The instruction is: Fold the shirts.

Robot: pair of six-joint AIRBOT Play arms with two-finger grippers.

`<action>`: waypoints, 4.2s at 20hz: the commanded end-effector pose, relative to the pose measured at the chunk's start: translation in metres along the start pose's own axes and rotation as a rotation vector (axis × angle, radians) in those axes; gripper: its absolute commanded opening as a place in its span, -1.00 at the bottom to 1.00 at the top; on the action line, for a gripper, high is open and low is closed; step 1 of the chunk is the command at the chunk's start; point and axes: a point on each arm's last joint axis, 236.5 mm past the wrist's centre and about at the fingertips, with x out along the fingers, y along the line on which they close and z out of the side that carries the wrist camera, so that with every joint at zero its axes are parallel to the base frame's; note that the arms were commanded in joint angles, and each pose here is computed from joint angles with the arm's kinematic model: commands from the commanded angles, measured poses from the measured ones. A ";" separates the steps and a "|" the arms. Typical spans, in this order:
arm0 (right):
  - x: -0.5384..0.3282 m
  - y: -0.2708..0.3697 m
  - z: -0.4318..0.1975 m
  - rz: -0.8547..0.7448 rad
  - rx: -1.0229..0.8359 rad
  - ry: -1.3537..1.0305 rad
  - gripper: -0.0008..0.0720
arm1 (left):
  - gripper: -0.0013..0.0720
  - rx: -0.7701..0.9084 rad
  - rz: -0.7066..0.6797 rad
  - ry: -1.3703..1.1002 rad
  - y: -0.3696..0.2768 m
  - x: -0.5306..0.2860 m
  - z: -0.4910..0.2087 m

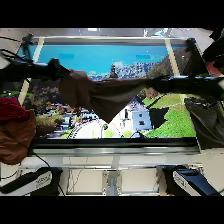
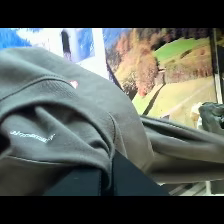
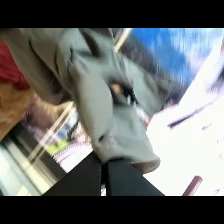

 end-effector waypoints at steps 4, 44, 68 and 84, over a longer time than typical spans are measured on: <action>-0.152 0.150 0.087 -0.063 -0.377 -0.368 -0.94 | -0.92 0.364 0.006 -0.363 -0.119 -0.147 -0.011; -0.099 -0.192 0.012 -0.622 0.148 0.253 -0.09 | 0.75 -0.242 0.427 -0.218 0.162 -0.049 -0.093; -0.048 -0.123 -0.053 -0.317 0.364 -0.164 -0.06 | 0.40 -0.765 -0.054 -0.073 0.144 0.126 -0.206; 0.064 -0.087 -0.272 -0.037 1.341 -0.010 -0.03 | -0.91 -0.767 -0.099 -0.040 0.134 0.128 -0.209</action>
